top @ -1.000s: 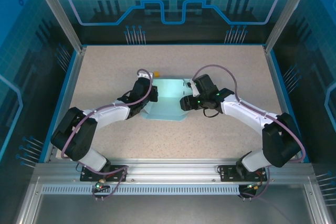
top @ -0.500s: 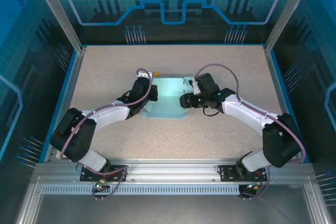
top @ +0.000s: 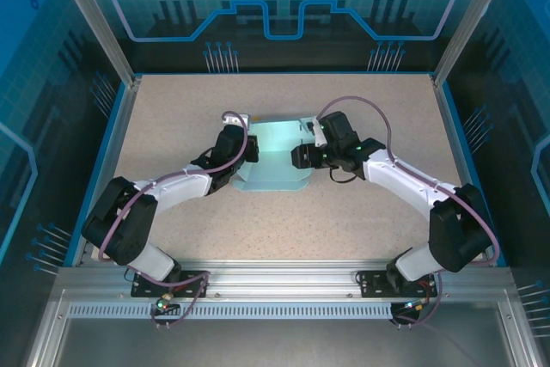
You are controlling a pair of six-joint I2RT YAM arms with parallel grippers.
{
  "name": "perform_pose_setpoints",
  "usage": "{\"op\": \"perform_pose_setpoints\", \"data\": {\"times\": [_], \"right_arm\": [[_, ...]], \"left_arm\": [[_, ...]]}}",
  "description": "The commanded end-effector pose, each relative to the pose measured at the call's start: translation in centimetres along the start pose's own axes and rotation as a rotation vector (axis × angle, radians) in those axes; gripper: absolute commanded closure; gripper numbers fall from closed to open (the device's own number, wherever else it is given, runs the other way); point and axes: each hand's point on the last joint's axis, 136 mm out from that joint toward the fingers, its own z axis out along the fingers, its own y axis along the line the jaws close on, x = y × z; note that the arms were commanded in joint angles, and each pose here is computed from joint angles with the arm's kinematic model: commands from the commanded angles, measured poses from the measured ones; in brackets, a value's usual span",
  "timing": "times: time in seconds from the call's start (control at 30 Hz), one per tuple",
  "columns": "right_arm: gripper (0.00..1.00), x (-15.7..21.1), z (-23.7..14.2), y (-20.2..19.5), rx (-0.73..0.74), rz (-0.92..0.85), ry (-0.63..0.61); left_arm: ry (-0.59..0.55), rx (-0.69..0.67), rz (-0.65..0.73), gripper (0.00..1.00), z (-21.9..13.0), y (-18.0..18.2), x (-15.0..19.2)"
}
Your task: Fold the paper box
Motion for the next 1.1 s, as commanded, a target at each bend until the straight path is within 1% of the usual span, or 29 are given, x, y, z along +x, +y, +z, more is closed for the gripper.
{"op": "perform_pose_setpoints", "data": {"times": [0.0, 0.17, 0.27, 0.43, 0.7, 0.87, 1.07], "right_arm": [[0.36, -2.7, -0.3, 1.2, -0.039, -0.049, -0.065], [0.38, -3.0, -0.1, 1.6, -0.050, -0.080, -0.063], [0.39, -3.2, -0.1, 1.4, -0.029, -0.109, -0.061], [0.39, -3.4, -0.1, 0.0, 0.073, -0.166, -0.053], [0.40, -4.0, -0.1, -0.7, 0.154, -0.225, -0.062], [0.40, -4.3, -0.3, -0.7, 0.162, -0.242, -0.083], [0.41, -5.2, -0.5, 0.2, 0.129, -0.308, -0.147]], "left_arm": [[-0.002, 0.054, 0.003, 0.94, -0.4, -1.2, -0.1], [0.005, 0.061, 0.004, 0.94, -0.3, -1.4, 0.0], [0.007, 0.063, 0.002, 0.94, -0.2, -1.5, 0.0], [0.012, 0.068, -0.003, 0.94, -0.1, -1.6, 0.2], [0.014, 0.072, 0.000, 0.94, -0.1, -1.7, 0.1], [0.019, 0.079, -0.001, 0.94, 0.0, -1.9, 0.2], [0.027, 0.080, 0.002, 0.94, 0.3, -2.0, 0.4]]}}
